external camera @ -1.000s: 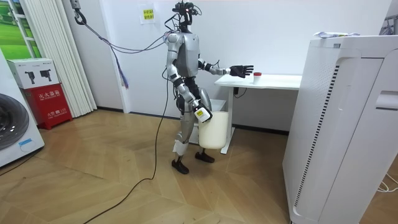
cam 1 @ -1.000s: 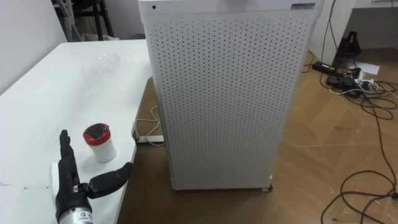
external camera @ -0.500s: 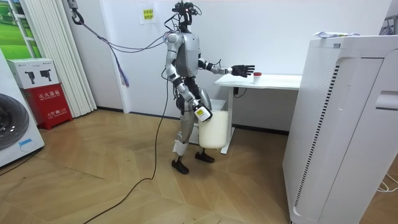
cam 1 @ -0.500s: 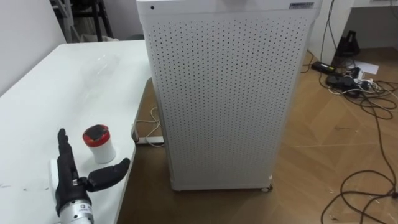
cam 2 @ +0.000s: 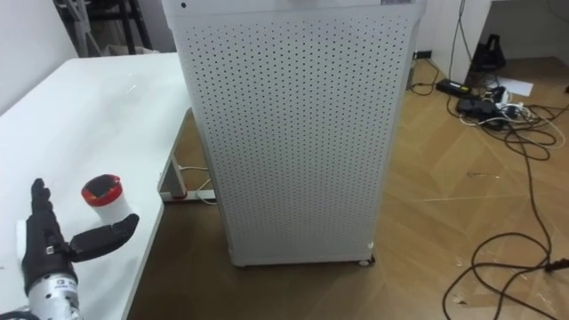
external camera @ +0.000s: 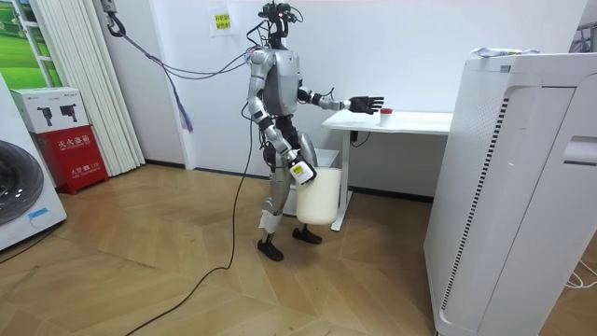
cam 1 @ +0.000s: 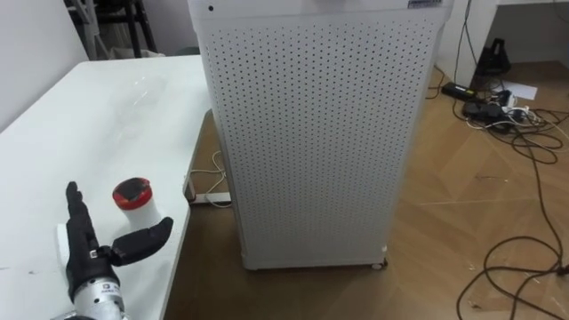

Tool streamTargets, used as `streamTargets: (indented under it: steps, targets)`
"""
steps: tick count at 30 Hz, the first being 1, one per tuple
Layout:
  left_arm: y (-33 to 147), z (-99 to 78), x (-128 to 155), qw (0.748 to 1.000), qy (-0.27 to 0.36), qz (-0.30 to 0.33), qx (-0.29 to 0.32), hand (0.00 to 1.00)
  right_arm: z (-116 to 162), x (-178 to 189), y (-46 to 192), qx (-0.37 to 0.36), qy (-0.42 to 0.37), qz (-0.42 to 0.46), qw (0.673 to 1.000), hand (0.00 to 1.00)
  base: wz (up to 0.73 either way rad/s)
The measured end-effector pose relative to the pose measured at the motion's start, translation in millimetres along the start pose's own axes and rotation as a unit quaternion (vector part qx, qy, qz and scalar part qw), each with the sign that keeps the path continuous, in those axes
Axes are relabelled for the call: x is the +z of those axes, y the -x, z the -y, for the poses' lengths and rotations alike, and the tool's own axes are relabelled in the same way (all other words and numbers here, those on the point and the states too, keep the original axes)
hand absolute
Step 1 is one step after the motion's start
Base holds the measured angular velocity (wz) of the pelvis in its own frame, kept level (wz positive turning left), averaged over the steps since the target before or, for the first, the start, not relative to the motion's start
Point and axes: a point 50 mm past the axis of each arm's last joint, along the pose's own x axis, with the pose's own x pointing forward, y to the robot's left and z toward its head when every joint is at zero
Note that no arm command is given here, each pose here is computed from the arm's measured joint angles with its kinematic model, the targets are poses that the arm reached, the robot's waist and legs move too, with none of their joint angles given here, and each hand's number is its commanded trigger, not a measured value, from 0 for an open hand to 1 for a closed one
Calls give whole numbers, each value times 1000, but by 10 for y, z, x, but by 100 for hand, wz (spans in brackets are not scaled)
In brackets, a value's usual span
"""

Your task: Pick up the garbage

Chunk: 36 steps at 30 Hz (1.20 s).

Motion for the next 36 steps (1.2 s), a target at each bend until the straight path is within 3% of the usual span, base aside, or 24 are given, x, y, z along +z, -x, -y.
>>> streamTargets:
  steps: [15, 22, 36]
  targets:
    - [-161, -35, 66, 1000, 18, -14, -5, 0, 9, -61, -4, -2, 5, -25, 1000, 100, 0]
    - [-276, 57, 224, 999, 49, -3, -21, 0, 5, -60, -9, -2, 6, -26, 1000, 100, -3]
    - [-372, 132, 248, 998, 42, -15, -37, 0, -28, -11, -39, -11, 3, -19, 1000, 100, -3]
